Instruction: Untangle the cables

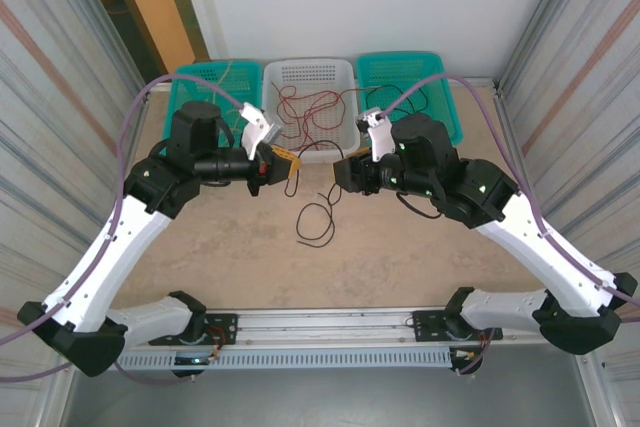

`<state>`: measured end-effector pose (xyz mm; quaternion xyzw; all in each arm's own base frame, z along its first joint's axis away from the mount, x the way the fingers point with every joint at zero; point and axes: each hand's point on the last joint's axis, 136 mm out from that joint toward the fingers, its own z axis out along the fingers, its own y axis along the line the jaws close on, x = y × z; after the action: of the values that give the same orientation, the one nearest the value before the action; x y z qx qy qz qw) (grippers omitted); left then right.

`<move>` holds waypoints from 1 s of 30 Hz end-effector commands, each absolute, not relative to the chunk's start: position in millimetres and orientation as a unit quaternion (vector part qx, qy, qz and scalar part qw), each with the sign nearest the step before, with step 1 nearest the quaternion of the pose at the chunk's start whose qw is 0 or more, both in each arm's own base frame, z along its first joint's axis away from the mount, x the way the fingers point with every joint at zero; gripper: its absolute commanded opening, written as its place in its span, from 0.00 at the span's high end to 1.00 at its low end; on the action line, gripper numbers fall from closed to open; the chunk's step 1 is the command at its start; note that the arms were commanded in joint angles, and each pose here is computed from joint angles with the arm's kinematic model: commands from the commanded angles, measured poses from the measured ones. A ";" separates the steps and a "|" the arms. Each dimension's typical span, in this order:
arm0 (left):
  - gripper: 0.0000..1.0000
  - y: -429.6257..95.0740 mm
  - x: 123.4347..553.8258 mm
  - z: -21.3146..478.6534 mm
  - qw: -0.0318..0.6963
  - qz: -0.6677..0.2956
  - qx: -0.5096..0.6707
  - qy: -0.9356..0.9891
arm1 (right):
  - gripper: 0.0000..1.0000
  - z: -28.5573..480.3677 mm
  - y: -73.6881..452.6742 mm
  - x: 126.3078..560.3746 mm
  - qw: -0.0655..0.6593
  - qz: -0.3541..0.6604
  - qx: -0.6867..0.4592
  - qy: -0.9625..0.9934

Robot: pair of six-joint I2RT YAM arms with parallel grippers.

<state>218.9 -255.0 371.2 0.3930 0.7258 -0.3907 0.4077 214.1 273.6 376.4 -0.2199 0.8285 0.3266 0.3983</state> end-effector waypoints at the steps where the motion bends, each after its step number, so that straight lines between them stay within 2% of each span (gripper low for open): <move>1: 1.00 -253.7 211.0 385.2 0.420 -0.396 0.408 0.707 | 0.68 382.7 276.8 214.2 0.399 0.329 -0.232 0.824; 7: 1.00 -255.3 208.9 384.9 0.418 -0.404 0.409 0.703 | 0.66 375.4 274.8 221.3 0.399 0.310 -0.225 0.833; 11: 1.00 -255.5 210.4 384.0 0.418 -0.402 0.409 0.704 | 0.83 374.8 274.7 222.7 0.401 0.307 -0.224 0.833; 19: 1.00 -242.3 233.0 377.0 0.435 -0.388 0.363 0.727 | 1.00 377.8 263.4 222.4 0.408 0.314 -0.208 0.832; 28: 1.00 -228.7 260.0 351.4 0.431 -0.355 0.304 0.772 | 1.00 384.1 244.9 223.6 0.417 0.338 -0.173 0.826; 29: 0.94 -226.5 265.2 346.2 0.429 -0.347 0.292 0.781 | 1.00 384.9 242.0 225.5 0.419 0.338 -0.166 0.826; 30: 0.83 -226.3 266.7 341.8 0.424 -0.348 0.287 0.785 | 1.00 384.7 238.5 228.2 0.421 0.336 -0.159 0.827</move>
<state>246.3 -242.4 357.2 0.3403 0.7484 -0.3829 0.4213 225.5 256.4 369.8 -0.1941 0.8342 0.3278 0.3987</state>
